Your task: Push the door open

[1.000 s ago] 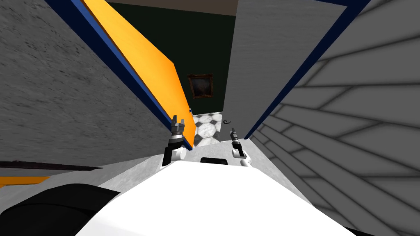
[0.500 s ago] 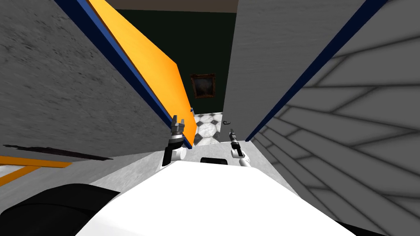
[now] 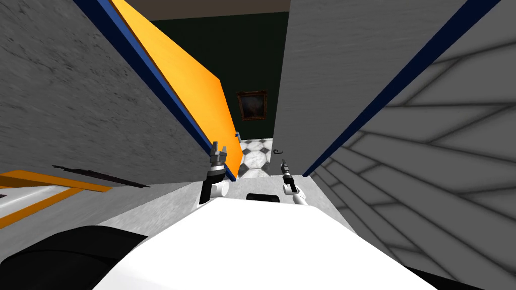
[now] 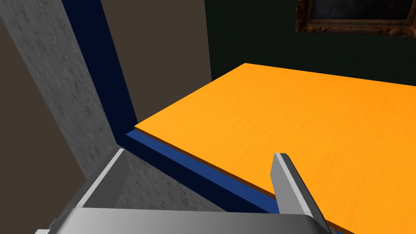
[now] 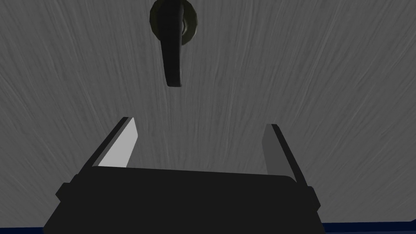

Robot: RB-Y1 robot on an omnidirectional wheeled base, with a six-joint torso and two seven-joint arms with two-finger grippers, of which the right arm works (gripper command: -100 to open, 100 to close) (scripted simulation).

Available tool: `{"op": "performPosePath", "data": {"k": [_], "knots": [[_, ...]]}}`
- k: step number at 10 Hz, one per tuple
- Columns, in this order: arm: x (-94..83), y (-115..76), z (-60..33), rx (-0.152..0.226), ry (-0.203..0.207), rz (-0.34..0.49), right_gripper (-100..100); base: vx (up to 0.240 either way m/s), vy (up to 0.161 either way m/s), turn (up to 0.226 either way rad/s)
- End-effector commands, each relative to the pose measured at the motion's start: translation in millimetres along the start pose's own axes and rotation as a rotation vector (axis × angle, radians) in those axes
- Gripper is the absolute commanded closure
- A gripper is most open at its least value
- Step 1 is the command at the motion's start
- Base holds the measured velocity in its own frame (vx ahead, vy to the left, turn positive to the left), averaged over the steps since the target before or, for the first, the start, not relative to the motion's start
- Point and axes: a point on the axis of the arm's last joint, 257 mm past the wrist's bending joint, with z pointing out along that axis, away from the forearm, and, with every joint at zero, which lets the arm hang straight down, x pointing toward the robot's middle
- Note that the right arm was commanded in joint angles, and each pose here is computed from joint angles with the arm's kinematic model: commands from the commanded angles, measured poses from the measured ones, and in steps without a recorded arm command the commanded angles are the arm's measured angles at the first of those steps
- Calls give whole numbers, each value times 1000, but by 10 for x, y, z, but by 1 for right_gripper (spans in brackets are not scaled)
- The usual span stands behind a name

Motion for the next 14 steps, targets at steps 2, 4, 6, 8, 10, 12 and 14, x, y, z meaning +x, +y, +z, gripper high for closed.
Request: {"op": "performPosePath", "data": {"k": [2,4,6,8,10,12,14], "knots": [[56,-108,-19,22,6,8,-100,-8,-106,89],[74,-142,-24,29,7,11,-100,2,-52,34],[112,-209,-36,44,11,16,-100,4,-72,87],[156,-278,-52,60,16,23,-100,-10,-105,98],[216,-360,-74,80,21,31,-100,-2,-115,101],[145,-340,-70,74,15,23,-100,61,-32,26],[114,-341,-74,74,11,20,-100,188,-13,25]]}}
